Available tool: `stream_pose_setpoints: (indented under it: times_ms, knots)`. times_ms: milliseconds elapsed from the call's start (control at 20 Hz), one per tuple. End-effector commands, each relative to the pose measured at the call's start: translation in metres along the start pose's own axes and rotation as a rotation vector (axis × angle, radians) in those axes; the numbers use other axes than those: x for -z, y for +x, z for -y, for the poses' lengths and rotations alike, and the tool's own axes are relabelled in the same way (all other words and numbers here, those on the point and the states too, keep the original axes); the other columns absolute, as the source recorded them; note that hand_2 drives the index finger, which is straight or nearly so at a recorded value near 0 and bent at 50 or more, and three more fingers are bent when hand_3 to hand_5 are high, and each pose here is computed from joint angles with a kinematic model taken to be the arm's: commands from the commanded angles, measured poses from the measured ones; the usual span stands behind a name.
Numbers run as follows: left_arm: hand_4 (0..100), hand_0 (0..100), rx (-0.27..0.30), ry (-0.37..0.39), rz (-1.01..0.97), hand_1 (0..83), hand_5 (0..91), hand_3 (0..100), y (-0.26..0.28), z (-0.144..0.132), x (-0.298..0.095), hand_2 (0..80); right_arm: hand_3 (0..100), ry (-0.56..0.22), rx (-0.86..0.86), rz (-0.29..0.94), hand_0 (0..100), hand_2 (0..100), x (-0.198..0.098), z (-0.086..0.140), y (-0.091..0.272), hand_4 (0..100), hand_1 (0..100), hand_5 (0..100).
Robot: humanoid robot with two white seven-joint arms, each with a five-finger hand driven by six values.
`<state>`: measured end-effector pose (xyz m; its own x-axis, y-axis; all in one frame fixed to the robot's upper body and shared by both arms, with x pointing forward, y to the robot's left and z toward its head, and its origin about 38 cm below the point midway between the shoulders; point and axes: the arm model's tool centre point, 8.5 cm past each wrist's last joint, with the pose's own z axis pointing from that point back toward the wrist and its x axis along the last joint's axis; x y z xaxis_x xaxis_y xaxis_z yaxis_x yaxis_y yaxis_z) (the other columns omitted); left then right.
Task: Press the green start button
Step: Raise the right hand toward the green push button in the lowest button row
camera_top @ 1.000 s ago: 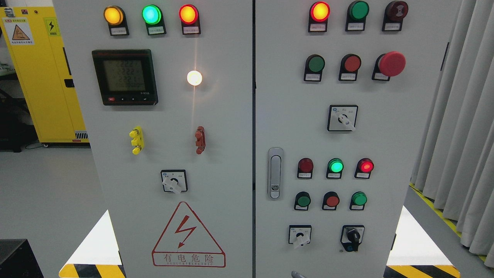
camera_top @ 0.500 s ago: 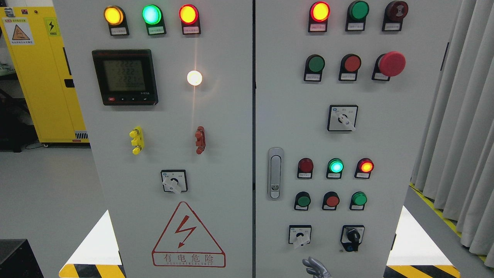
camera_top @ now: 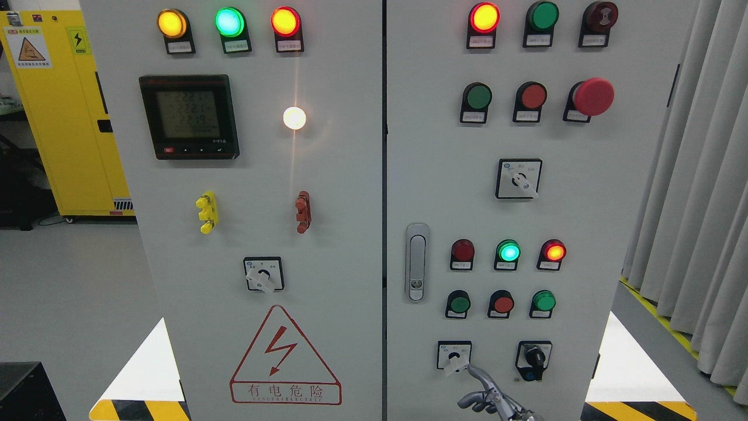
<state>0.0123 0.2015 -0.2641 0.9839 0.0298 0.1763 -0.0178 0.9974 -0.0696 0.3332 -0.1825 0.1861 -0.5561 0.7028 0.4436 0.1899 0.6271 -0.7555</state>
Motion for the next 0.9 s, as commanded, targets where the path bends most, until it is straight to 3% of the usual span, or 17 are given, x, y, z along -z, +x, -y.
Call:
stream_pose_setpoints:
  times_ms: [0,250,850]
  knots:
    - [0,12,0.000,0.000,-0.001,55.6,0.0,0,0.000,0.000,0.000,0.0,89,-0.026,-0.187,0.034,53,0,0.029,0.021,-0.006,98,90,100]
    - [0,12,0.000,0.000,-0.001,55.6,0.0,0,0.000,0.000,0.000,0.0,89,-0.008,-0.199,0.028,60,0,0.051,0.019,-0.018,98,91,100]
    - [0,12,0.000,0.000,0.000,55.6,0.0,0,0.000,0.000,0.000,0.0,89,0.036,-0.193,-0.009,62,0,0.065,0.005,-0.039,97,91,100]
